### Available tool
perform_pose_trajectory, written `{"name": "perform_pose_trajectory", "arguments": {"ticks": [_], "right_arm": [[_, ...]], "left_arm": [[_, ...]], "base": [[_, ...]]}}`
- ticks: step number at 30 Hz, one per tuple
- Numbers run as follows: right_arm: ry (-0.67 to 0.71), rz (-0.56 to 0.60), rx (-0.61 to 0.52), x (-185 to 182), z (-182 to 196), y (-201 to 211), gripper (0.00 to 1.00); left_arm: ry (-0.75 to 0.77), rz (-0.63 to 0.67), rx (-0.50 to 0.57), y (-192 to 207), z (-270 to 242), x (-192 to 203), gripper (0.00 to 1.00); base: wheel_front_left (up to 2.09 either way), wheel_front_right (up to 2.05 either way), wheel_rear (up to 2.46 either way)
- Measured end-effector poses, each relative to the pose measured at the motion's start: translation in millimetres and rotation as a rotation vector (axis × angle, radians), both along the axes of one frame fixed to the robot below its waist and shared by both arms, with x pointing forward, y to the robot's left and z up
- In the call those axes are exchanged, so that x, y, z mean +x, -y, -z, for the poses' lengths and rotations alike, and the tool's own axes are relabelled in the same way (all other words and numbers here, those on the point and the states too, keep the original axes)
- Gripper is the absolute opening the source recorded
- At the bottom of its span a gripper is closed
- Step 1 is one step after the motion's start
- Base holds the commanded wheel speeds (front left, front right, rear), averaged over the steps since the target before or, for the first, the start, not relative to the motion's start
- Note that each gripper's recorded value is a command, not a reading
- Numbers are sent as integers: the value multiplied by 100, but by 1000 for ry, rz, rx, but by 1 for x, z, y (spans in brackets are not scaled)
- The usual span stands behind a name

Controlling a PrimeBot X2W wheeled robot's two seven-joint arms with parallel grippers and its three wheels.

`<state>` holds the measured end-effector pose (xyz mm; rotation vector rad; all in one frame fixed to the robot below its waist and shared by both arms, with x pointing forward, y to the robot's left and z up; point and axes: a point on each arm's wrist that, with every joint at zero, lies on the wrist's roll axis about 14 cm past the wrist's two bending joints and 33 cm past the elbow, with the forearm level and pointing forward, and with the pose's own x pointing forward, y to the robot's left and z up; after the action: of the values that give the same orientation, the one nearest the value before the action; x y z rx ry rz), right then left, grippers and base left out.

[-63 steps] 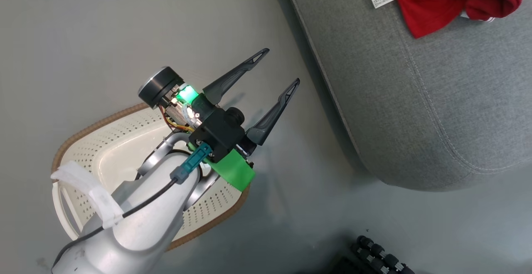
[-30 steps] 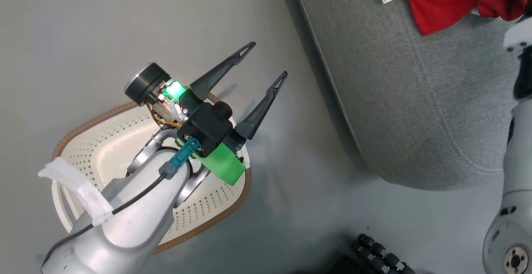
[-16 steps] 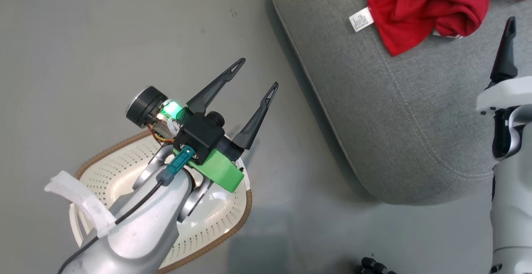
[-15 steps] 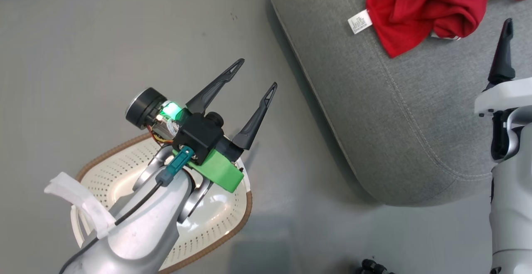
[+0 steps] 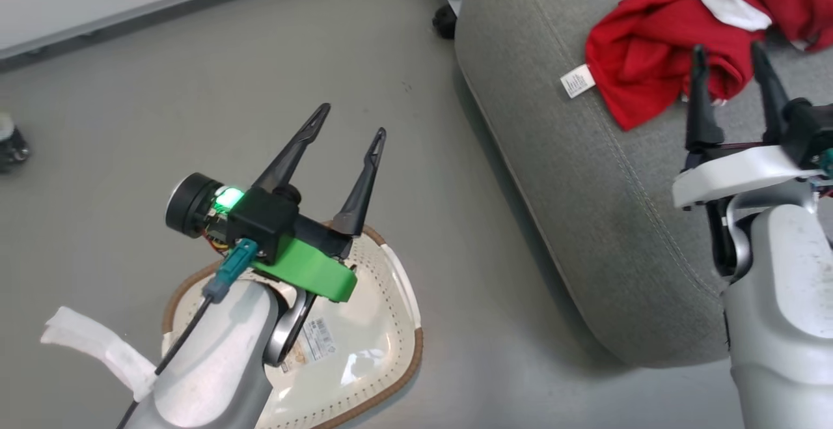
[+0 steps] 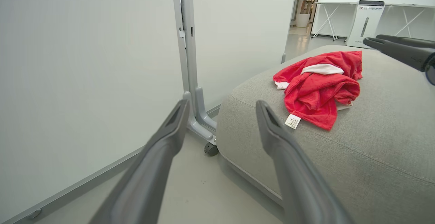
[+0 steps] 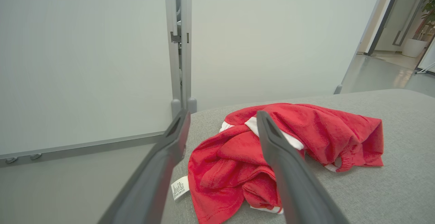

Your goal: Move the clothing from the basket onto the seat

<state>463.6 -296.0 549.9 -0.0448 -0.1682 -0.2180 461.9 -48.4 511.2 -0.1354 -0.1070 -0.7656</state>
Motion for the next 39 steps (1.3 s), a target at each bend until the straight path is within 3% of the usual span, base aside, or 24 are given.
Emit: {"name": "perform_pose_trajectory", "arguments": {"ticks": [12,21,29,39], "right_arm": [[45,-252,46,11,-11,-95,100],[57,-380,73,-1,-16,-145,100],[51,-446,121,-26,-12,-168,100],[47,-456,150,-55,-7,-172,100]], "left_arm": [[-6,-331,-16,-102,-17,1,100],[-10,-585,-23,-187,-22,-23,100],[-21,-716,-27,-228,-19,-56,100],[-22,-773,-33,-244,-18,-88,100]], "base": [[0,0,0],[0,0,0],[0,0,0],[0,0,0]]}}
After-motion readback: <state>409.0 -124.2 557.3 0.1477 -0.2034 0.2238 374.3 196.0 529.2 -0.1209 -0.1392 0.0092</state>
